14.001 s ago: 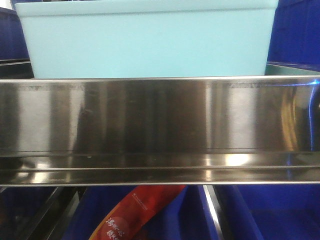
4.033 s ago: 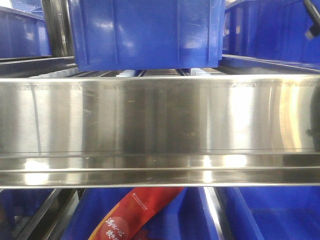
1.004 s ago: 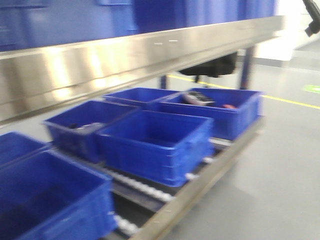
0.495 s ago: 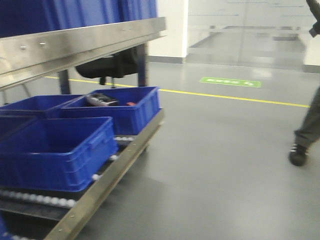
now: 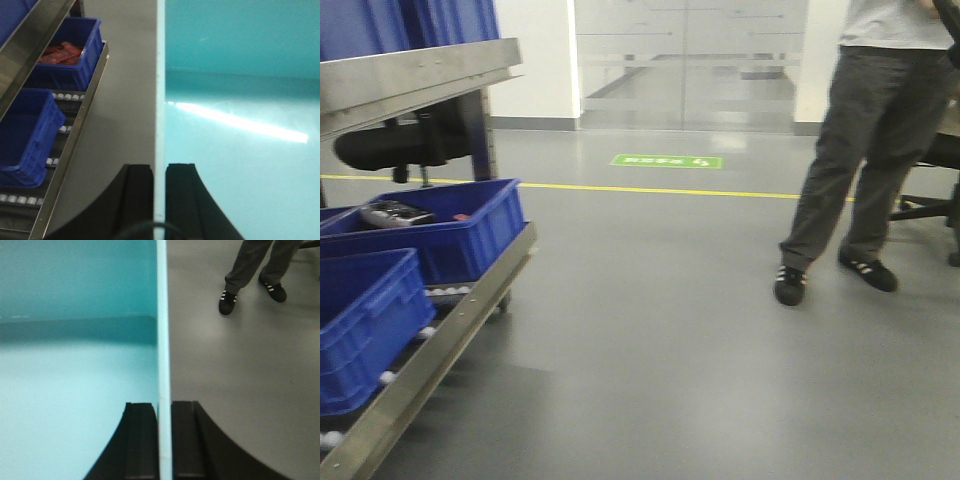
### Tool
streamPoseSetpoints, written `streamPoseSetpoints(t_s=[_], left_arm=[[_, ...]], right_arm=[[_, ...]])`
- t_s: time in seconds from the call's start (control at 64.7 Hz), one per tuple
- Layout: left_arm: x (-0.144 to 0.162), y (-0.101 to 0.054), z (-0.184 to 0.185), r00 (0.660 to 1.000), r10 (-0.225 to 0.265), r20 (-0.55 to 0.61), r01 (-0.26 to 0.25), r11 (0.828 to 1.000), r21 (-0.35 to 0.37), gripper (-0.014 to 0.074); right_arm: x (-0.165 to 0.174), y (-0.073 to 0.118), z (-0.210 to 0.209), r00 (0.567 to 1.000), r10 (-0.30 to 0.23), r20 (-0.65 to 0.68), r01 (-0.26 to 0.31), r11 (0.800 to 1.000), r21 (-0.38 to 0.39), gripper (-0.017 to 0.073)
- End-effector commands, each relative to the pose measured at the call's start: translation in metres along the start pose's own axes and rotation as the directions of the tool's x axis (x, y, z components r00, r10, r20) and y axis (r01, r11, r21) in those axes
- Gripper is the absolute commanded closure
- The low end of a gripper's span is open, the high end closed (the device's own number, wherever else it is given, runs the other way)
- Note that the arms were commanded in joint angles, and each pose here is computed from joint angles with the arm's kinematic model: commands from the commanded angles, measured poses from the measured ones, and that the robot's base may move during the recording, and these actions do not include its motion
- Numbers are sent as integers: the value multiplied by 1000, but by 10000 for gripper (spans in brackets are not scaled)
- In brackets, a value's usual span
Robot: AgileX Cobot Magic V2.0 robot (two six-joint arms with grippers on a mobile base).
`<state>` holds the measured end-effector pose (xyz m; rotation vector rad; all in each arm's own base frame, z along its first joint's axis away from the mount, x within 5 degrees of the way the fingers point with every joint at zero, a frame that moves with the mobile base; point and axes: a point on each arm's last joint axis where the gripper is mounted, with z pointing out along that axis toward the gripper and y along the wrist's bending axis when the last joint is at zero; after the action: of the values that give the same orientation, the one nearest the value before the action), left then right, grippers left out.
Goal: Fetch blue bin and place on conveyor start
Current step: 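Hold the teal bin in both grippers while the base drives to the conveyor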
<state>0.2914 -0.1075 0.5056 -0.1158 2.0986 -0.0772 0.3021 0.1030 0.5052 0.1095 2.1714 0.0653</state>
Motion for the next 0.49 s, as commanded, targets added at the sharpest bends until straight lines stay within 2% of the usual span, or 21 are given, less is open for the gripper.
streamPoseSetpoints(t_s=[0.0,0.479], left_arm=[[-8,5,-11,998,3,60,-2,1000,-11,705],[-8,5,-11,998,3,60,-2,1000,-11,705]], right_arm=[[-7,-7,-10,998,-13,56,11,1000,28,724],[-7,-7,-10,998,-13,56,11,1000,28,724]])
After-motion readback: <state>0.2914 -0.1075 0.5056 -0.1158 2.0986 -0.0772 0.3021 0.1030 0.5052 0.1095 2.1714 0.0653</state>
